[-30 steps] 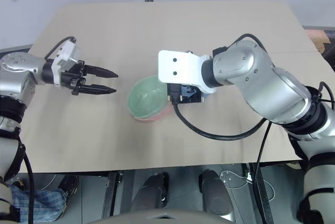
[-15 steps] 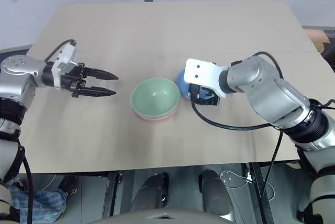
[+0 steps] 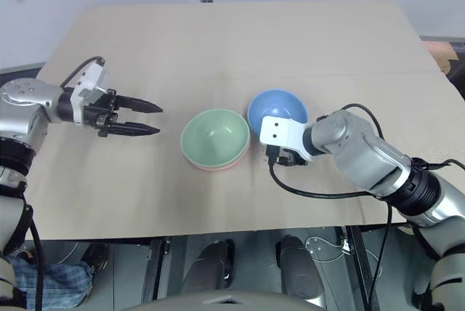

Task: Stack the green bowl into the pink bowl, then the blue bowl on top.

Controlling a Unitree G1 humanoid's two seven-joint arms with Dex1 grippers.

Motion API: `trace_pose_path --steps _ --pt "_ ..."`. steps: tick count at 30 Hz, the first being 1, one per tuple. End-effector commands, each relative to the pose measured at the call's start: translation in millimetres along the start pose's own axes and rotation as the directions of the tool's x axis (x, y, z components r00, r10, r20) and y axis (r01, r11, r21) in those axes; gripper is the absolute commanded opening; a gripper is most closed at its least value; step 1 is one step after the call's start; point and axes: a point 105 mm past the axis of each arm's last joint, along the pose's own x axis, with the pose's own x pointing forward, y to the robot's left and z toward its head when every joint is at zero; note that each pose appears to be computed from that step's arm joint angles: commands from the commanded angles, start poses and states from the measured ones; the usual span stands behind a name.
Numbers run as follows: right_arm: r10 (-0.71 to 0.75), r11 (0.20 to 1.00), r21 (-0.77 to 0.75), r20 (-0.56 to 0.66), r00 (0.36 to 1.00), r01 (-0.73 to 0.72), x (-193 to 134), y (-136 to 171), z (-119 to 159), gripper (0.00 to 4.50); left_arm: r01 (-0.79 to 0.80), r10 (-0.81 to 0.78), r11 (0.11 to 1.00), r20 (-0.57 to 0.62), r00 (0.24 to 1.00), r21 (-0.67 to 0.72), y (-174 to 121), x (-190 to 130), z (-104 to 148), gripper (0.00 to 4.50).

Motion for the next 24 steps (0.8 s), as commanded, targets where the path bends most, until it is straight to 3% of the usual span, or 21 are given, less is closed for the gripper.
trace_pose_path --steps 1,3,4,10,12,14,17,20,24 --pt "-0.044 0.999 -0.029 0.014 0.999 0.044 -4 -7 3 1.0 -0.012 0.011 1.0 0.019 1.0 0.023 0 -7 8 2.89" --pt "-0.059 0.998 -0.031 0.021 0.998 0.06 -5 -11 3 0.19 -0.01 0.01 1.0 0.019 1.0 0.023 0 -6 8 2.89" --pt "-0.066 0.997 -0.031 0.026 0.997 0.067 -5 -12 4 0.04 -0.009 0.009 1.0 0.02 1.0 0.024 0 -6 8 2.89" --pt "-0.184 0.983 0.006 0.134 0.974 0.185 -12 -35 22 0.04 -0.007 0.007 1.0 0.022 1.0 0.026 1 -3 8 2.89" --pt "-0.249 0.968 0.023 0.238 0.939 0.251 -21 -47 40 0.04 -0.006 0.005 1.0 0.024 1.0 0.027 1 -2 8 2.89" --pt "-0.311 0.948 0.015 0.261 0.914 0.318 -28 -59 50 0.04 -0.005 0.004 1.0 0.023 1.0 0.027 2 -1 8 2.89" --pt "-0.409 0.912 0.176 0.371 0.834 0.369 -50 -80 75 0.04 -0.007 0.006 1.0 0.021 1.0 0.027 3 -1 8 2.89" --pt "-0.397 0.916 0.262 0.489 0.777 0.303 -67 -83 100 0.04 -0.009 0.009 1.0 0.018 1.0 0.027 3 -1 8 2.89" --pt "-0.226 0.943 0.331 0.595 0.771 0.022 -70 -55 126 0.04 -0.015 0.015 1.0 0.013 1.0 0.027 5 -2 7 2.89"
